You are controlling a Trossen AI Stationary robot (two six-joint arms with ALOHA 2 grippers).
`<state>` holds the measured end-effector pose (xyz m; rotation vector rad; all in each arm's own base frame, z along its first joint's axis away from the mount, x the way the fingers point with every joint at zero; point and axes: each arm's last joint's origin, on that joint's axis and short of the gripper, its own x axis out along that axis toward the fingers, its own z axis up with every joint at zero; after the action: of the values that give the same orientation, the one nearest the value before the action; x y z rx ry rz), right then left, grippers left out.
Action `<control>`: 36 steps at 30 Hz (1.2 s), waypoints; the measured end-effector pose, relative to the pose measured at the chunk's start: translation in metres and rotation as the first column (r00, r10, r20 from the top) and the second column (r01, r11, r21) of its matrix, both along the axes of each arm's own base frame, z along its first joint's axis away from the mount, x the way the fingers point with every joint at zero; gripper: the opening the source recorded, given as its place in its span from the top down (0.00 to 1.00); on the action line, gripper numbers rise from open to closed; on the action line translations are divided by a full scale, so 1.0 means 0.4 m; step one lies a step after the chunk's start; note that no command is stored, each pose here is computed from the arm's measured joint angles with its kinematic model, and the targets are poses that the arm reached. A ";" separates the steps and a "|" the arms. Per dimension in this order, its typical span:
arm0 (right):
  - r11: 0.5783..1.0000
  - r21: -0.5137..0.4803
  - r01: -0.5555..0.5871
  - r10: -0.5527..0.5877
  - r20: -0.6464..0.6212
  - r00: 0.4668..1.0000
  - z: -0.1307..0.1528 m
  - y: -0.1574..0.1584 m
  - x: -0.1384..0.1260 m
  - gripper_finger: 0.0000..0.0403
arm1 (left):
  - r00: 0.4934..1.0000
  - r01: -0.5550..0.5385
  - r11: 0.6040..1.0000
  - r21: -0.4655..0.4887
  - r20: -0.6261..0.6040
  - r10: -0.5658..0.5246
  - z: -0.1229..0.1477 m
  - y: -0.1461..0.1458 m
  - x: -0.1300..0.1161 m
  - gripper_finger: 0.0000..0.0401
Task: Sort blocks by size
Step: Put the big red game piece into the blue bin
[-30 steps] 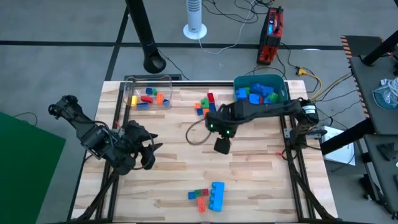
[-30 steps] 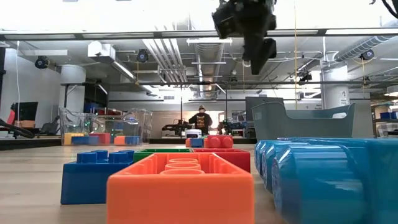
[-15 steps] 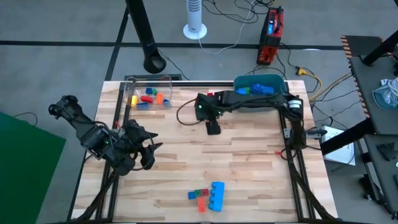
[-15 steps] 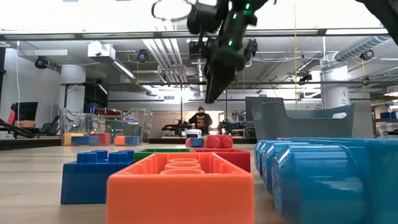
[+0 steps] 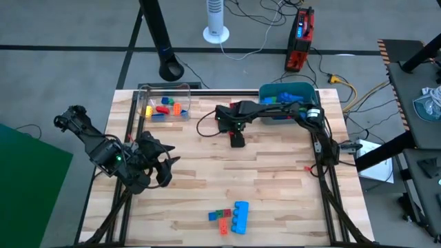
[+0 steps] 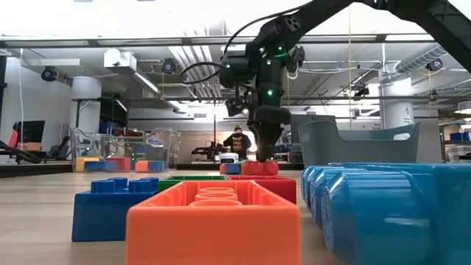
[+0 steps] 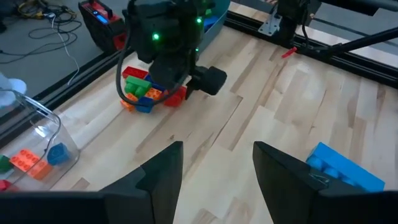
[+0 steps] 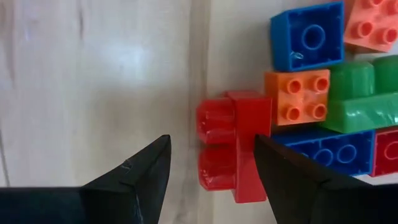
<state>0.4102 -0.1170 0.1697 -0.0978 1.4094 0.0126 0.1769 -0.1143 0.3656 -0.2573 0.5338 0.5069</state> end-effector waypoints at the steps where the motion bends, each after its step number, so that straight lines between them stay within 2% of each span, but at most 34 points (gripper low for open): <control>1: 1.000 -0.001 0.000 0.000 -0.002 1.000 -0.001 0.006 0.002 0.47 | 1.000 0.002 1.000 0.004 0.000 -0.002 0.000 0.000 0.000 0.55; 5: 1.000 0.006 -0.016 0.016 -0.005 1.000 -0.008 0.029 0.009 0.51 | 1.000 0.007 0.999 0.033 -0.002 -0.007 0.001 0.001 0.000 0.55; 9: 0.998 0.058 -0.029 0.028 0.005 1.000 -0.003 0.059 0.015 0.55 | 1.000 0.013 0.999 0.045 -0.006 -0.012 0.001 0.001 0.000 0.55; 14: 0.997 0.073 -0.020 0.018 0.026 0.999 0.054 0.086 0.003 0.56 | 1.000 0.012 0.999 0.044 -0.003 -0.012 0.001 0.001 0.001 0.55; 18: 0.999 0.039 -0.026 0.024 0.028 0.999 0.097 0.080 -0.017 0.51 | 1.000 0.012 0.999 0.043 -0.002 -0.012 0.002 0.001 0.001 0.55; 24: 0.998 0.038 -0.056 0.055 0.018 0.998 0.059 0.056 -0.017 0.42 | 1.000 0.015 0.999 0.048 -0.006 -0.015 0.001 0.001 0.001 0.55; 28: 0.994 0.050 -0.095 0.095 -0.003 0.995 0.003 0.053 -0.004 0.37 | 1.000 0.015 0.999 0.050 -0.007 -0.014 0.001 0.001 0.000 0.55; 32: 0.988 0.114 -0.101 0.105 -0.032 0.994 -0.056 0.057 0.007 0.37 | 1.000 0.009 0.999 0.049 -0.003 -0.009 0.001 0.002 0.001 0.55; 36: 0.989 0.116 -0.090 0.098 -0.062 0.993 -0.091 0.062 0.015 0.42 | 1.000 0.005 0.999 0.042 0.003 -0.005 0.002 0.001 0.001 0.55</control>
<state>0.4164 -0.0921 0.1332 -0.0706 1.4679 0.1754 0.1774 -0.1138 0.3662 -0.2170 0.5202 0.5121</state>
